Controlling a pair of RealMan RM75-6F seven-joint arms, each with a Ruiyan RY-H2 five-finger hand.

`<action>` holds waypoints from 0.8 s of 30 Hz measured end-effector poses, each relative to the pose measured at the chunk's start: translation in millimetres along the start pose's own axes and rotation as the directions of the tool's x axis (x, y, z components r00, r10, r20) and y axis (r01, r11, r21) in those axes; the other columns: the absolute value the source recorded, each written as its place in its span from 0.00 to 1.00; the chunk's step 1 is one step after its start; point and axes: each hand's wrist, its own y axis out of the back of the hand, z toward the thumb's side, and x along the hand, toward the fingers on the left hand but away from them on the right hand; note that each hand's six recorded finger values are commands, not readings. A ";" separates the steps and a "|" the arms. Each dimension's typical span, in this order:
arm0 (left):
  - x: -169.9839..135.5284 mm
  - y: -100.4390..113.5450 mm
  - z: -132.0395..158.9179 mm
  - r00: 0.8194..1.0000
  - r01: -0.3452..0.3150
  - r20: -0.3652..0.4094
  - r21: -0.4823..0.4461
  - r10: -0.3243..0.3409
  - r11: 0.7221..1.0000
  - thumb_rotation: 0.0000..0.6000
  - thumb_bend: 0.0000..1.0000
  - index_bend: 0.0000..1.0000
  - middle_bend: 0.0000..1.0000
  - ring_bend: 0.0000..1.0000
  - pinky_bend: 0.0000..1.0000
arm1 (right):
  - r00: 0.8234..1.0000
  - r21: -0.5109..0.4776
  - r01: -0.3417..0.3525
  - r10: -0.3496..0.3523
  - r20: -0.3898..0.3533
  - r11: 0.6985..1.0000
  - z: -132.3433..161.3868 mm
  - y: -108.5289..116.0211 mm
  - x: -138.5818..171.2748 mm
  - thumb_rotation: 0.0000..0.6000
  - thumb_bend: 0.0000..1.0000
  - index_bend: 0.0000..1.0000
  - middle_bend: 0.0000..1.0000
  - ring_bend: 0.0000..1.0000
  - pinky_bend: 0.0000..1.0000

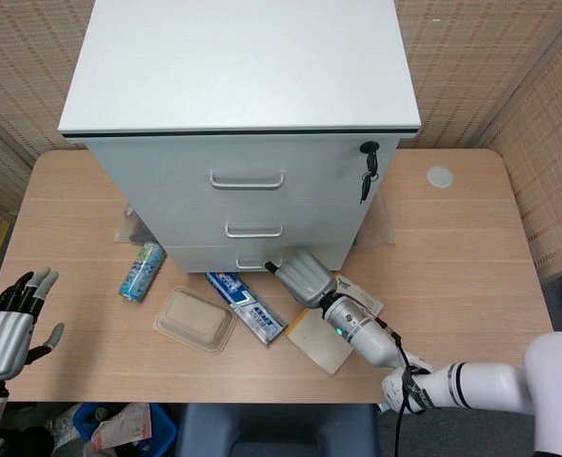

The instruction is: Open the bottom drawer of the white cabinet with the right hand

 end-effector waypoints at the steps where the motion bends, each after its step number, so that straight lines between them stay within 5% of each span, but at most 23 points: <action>1: -0.1 -0.1 -0.1 1.000 0.000 0.000 0.000 0.000 1.000 1.00 0.33 0.07 0.10 0.09 0.19 | 1.000 0.001 -0.002 0.002 0.000 1.000 0.1 -0.7 -0.6 1.00 0.65 0.19 0.83 0.83 0.82; 24: -0.7 -1.7 1.2 1.000 0.005 0.005 -0.004 -0.005 1.000 1.00 0.33 0.07 0.10 0.09 0.19 | 0.999 0.024 -0.007 0.008 -0.048 1.000 10.6 -7.9 17.1 1.00 0.65 0.19 0.82 0.83 0.82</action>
